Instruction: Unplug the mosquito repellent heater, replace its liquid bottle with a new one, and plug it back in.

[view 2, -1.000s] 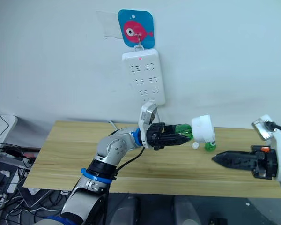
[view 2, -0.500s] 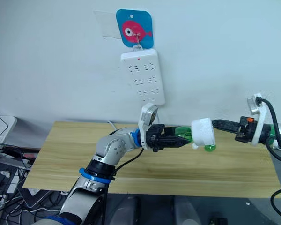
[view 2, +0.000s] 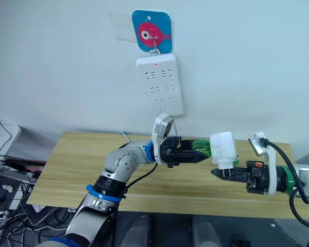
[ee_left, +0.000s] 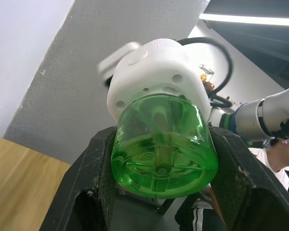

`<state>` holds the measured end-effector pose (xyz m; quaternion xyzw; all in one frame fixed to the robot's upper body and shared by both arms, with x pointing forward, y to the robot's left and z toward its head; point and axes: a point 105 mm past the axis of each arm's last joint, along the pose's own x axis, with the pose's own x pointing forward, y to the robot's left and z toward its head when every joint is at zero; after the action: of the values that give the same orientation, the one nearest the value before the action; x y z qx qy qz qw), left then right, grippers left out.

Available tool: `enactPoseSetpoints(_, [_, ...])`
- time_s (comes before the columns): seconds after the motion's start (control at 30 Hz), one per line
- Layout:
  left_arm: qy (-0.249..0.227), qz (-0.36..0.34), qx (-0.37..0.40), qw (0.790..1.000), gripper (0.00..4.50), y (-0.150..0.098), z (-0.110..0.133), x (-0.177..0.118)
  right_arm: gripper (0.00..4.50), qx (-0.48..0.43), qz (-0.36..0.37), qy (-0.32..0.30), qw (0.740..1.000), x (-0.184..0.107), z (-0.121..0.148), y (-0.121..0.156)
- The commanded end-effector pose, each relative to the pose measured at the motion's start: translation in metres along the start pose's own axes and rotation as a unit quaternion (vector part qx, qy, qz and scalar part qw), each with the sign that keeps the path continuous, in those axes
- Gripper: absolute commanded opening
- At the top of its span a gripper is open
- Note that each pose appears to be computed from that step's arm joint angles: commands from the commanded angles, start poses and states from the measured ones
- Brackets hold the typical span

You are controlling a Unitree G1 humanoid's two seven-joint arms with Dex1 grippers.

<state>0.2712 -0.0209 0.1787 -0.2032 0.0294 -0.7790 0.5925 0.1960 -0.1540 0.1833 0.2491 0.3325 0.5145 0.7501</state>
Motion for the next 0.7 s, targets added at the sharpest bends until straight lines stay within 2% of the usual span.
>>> enactPoseSetpoints(0.03, [-0.009, -0.02, 0.014, 1.0, 2.29, -0.006, 0.006, 0.004, 0.05, -0.046, 0.041, -0.001, 0.998, 0.002, 0.003, 0.027])
enactPoseSetpoints(0.2, [-0.006, -0.022, 0.013, 1.0, 2.29, -0.005, 0.005, 0.005, 0.05, -0.101, 0.071, 0.007, 0.992, 0.003, 0.012, 0.048])
enactPoseSetpoints(0.4, [-0.002, -0.026, 0.011, 1.0, 2.29, -0.004, 0.002, 0.006, 0.05, -0.153, 0.072, 0.004, 0.986, 0.004, 0.03, 0.059])
enactPoseSetpoints(0.5, [0.001, -0.029, 0.008, 1.0, 2.29, -0.004, 0.001, 0.006, 0.05, -0.17, 0.055, -0.008, 0.984, 0.005, 0.041, 0.059])
enactPoseSetpoints(0.57, [0.003, -0.032, 0.007, 0.999, 2.29, -0.005, 0.0, 0.006, 0.05, -0.179, 0.019, -0.042, 0.983, 0.006, 0.059, 0.052])
enactPoseSetpoints(0.7, [0.007, -0.036, 0.006, 0.999, 2.29, -0.006, -0.001, 0.006, 0.05, -0.178, -0.022, -0.072, 0.981, 0.009, 0.077, 0.042])
